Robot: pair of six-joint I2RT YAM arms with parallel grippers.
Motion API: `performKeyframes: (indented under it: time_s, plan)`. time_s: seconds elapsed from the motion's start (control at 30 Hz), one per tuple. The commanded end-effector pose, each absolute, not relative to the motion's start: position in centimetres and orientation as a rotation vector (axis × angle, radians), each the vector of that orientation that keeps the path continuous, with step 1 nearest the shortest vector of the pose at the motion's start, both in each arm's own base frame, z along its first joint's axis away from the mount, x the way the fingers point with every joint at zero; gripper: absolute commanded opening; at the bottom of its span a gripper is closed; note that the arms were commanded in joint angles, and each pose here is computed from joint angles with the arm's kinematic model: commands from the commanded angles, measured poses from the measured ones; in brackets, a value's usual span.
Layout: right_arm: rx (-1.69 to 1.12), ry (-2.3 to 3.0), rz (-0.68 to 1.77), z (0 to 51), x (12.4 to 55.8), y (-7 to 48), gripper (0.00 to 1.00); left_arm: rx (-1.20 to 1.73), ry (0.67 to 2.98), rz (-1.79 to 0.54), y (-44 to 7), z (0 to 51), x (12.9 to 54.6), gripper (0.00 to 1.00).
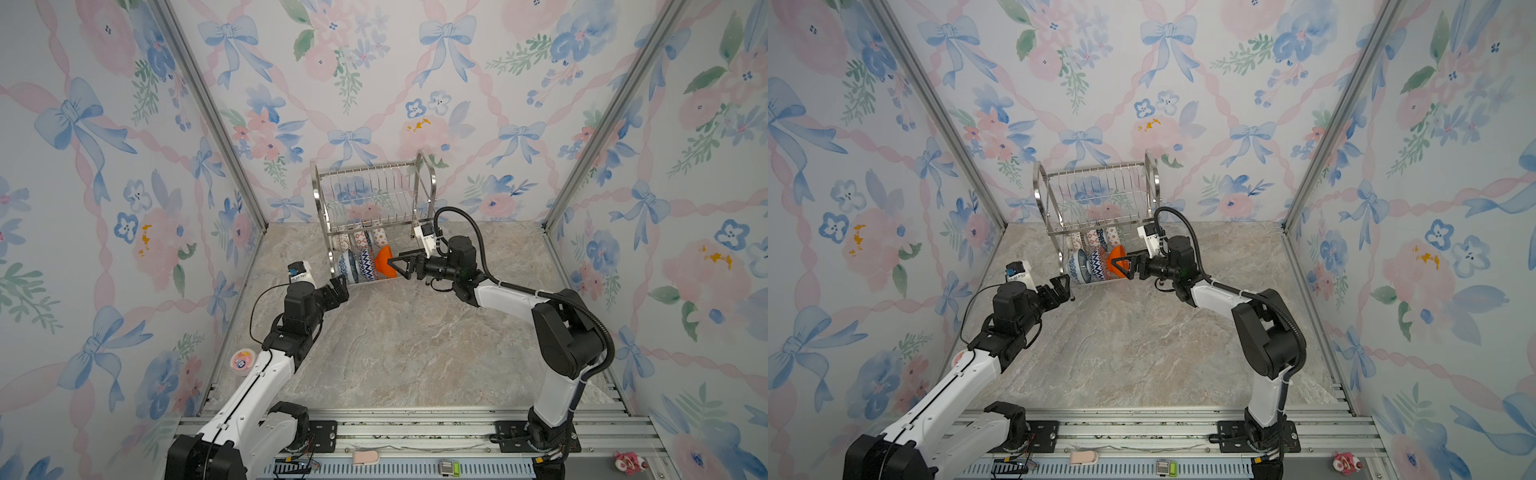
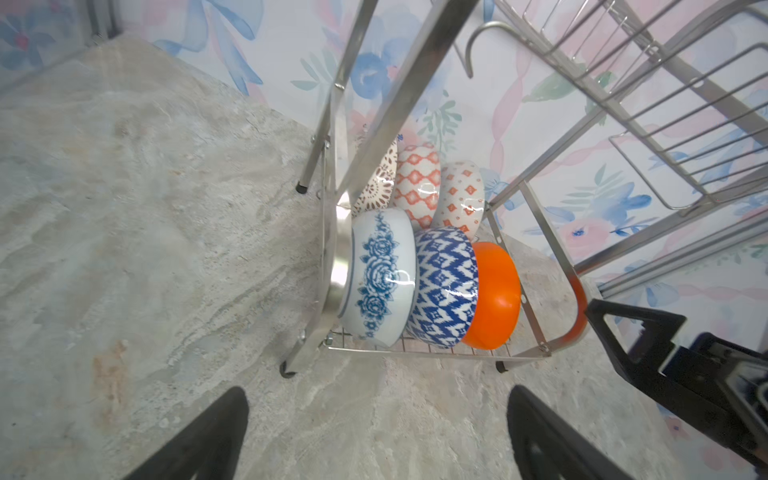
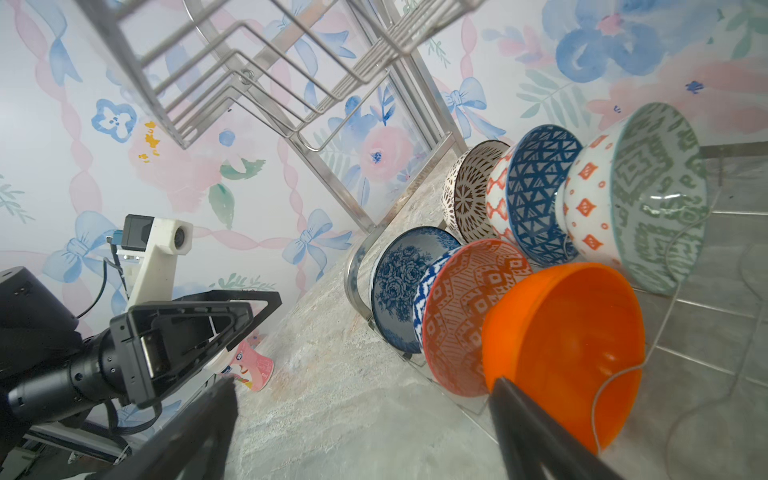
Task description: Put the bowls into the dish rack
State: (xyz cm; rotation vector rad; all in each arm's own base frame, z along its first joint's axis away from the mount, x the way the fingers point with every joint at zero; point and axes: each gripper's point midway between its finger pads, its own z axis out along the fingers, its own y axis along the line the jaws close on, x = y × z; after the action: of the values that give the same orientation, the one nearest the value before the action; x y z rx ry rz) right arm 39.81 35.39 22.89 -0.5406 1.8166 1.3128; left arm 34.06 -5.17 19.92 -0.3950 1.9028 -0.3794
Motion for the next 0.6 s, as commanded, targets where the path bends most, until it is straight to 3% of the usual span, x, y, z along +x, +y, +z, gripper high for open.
performKeyframes:
  time_s: [0.0,0.23,0.57]
  plan:
    - [-0.538,1.866,1.226,22.1,38.6,33.7,0.97,-0.421,1.832,-0.084,-1.0,19.5,34.0,0.98]
    - [-0.381,1.957,0.939,22.3,37.9,26.0,0.97,-0.392,1.79,0.121,1.7,18.9,33.8,0.98]
    - [0.073,2.021,0.291,20.6,37.0,8.3,0.97,-0.214,1.778,0.287,2.6,14.9,34.4,0.98]
